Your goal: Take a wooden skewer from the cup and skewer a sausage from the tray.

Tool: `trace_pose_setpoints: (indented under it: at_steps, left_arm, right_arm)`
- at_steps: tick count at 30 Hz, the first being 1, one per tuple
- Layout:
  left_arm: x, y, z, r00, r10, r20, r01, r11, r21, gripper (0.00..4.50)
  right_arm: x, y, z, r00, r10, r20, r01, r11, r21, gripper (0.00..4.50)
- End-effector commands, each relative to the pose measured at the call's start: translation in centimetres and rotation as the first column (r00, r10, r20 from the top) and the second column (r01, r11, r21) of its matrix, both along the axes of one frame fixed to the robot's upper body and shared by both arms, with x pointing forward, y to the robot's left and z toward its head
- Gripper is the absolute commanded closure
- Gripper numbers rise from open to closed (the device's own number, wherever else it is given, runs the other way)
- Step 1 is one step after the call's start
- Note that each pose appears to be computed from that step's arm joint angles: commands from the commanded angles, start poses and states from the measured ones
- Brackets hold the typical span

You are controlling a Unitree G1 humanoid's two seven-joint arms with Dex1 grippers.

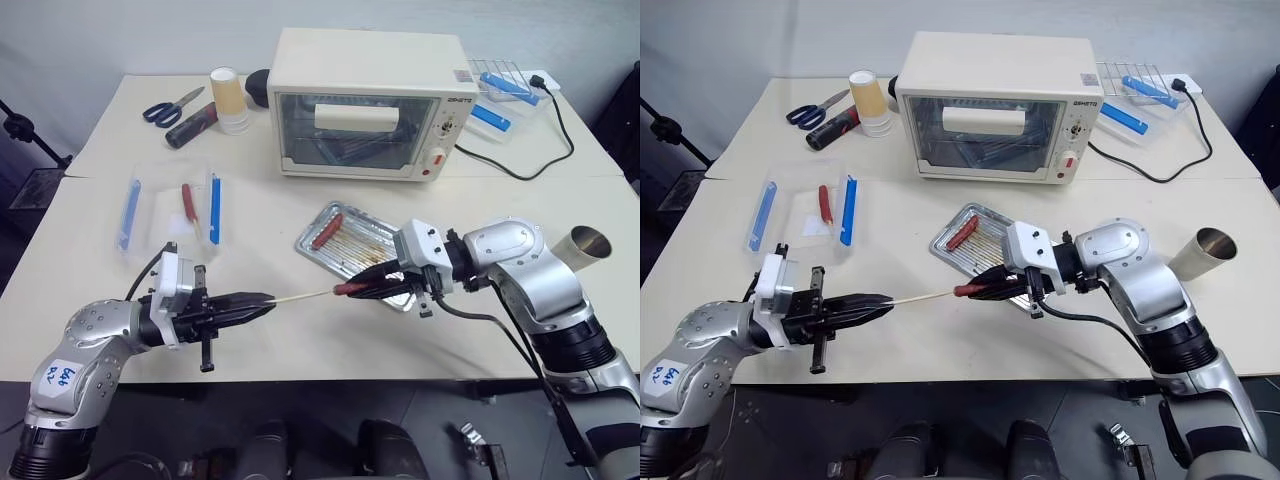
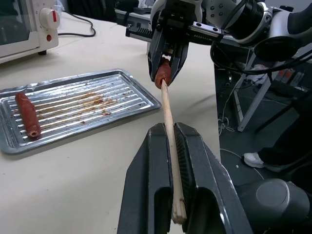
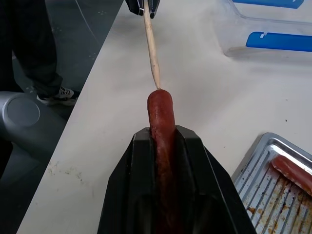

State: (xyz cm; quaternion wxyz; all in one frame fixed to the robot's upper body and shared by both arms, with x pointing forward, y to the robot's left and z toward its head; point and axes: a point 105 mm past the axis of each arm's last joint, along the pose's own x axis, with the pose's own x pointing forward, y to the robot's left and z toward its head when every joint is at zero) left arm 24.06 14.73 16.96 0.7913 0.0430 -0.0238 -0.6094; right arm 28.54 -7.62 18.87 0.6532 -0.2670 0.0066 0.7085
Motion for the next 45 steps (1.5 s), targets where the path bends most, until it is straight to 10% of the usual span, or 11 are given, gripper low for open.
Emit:
trace_pose_setpoints:
  at_steps: [1, 32, 41, 45]
  left_arm:
    - [-0.3, -0.8, 0.7, 0.999, -0.029, 0.034, 0.03, 1.0, -0.001, 4.5]
    - [1.2, -5.7, 0.3, 0.988, -0.155, -0.002, 0.155, 0.987, -0.037, 4.5]
    - [0.4, 0.6, -0.9, 0.995, 0.096, -0.001, -0.096, 0.995, 0.026, 4.5]
    - [-0.6, 4.4, 0.2, 0.954, 0.3, 0.021, -0.299, 0.953, -0.039, 4.5]
  right_arm:
    - [-0.6, 0.5, 0.5, 0.999, 0.034, 0.032, -0.034, 0.999, 0.009, 4.01]
    - [-2.3, 2.4, 0.3, 0.995, 0.098, -0.026, -0.099, 0.995, -0.018, 4.01]
    - [-0.4, -3.3, -0.8, 0.999, -0.051, -0.02, 0.049, 0.995, -0.082, 1.4]
    - [-1.0, -4.6, 0.8, 0.998, -0.041, 0.043, 0.037, 0.995, 0.09, 0.03]
